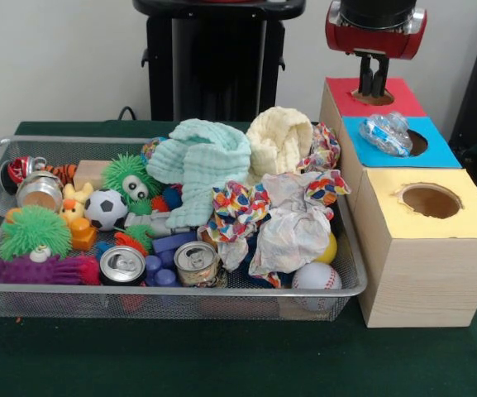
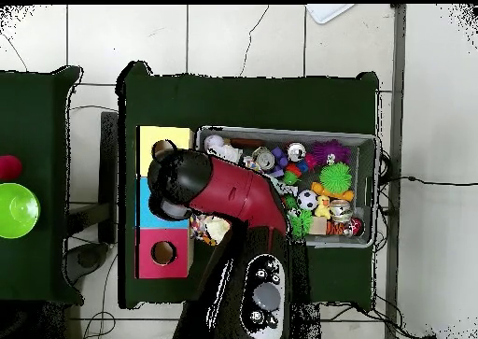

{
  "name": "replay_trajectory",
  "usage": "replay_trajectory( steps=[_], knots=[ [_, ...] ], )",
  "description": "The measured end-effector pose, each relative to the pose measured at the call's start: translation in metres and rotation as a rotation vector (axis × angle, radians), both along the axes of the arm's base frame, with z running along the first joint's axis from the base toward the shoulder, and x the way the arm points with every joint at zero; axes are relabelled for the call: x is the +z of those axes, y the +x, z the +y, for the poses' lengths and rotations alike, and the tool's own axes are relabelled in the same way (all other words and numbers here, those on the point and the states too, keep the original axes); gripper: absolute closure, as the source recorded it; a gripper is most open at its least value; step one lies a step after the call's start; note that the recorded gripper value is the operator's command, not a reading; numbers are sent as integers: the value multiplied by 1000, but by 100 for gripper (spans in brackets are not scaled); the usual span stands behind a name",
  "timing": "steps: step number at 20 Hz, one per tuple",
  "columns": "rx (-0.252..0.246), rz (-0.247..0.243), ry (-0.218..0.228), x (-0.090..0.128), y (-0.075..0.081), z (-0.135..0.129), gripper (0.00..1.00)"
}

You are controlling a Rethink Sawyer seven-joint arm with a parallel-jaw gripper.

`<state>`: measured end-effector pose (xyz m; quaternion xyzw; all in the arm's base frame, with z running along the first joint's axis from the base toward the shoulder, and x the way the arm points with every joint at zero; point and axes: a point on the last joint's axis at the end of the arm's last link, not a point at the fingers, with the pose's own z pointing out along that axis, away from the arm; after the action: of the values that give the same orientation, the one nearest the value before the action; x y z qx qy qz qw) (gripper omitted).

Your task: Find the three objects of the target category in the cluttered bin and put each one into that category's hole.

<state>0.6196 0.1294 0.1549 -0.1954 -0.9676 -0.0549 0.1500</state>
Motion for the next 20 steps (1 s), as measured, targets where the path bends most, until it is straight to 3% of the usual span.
replay_trajectory(
  steps=[15,20],
  knots=[
    [-7,7,3,-2,-3,0,100],
    [-24,-16,0,-10,2,-1,100]
  ],
)
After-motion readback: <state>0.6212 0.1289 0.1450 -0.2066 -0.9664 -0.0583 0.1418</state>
